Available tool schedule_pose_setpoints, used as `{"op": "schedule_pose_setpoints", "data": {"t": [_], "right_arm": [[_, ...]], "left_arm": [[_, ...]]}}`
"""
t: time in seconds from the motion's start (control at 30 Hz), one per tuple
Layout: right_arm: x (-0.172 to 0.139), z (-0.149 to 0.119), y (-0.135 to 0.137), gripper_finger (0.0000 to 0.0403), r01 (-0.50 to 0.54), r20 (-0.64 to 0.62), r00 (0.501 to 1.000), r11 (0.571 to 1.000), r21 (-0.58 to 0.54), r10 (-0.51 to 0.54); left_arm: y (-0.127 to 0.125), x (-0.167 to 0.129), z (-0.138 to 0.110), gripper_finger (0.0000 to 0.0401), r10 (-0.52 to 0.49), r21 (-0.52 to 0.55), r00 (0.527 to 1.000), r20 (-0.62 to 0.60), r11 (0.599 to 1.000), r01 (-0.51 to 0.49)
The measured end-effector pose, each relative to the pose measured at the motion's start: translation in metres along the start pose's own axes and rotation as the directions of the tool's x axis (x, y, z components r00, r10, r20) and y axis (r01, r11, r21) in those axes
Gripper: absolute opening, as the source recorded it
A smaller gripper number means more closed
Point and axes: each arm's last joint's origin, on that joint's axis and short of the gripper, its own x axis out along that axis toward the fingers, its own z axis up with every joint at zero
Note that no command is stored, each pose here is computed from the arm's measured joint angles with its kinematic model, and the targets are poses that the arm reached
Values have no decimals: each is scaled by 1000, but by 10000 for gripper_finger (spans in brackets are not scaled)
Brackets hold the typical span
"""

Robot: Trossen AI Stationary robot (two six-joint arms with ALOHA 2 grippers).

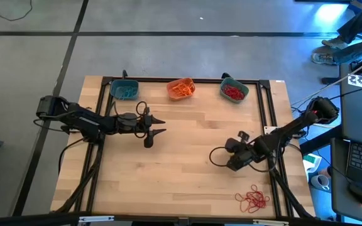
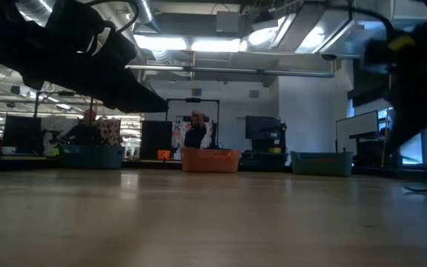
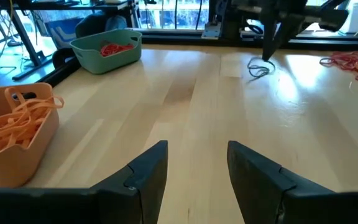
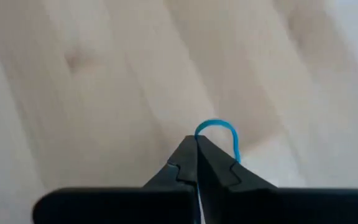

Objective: Sort rubber bands into baskets
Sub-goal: Put the blue rubber band into the blue bin

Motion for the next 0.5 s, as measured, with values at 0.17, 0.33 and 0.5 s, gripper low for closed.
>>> {"op": "schedule_pose_setpoints", "data": {"t": [0.17, 0.33, 0.5], "right_arm": [[4, 20, 1, 10, 21, 179, 984, 998, -57, -10], [17, 49, -3, 11, 36, 306, 952, 995, -89, -7], [35, 80, -8, 12, 52, 429, 903, 988, -146, 16]], "left_arm": [[0, 0, -2, 164, 0, 0, 1000, -18, 1000, 0], [0, 0, -2, 164, 0, -2, 1000, -22, 1000, 0], [0, 0, -3, 164, 0, 6, 999, -32, 1000, 0]]}}
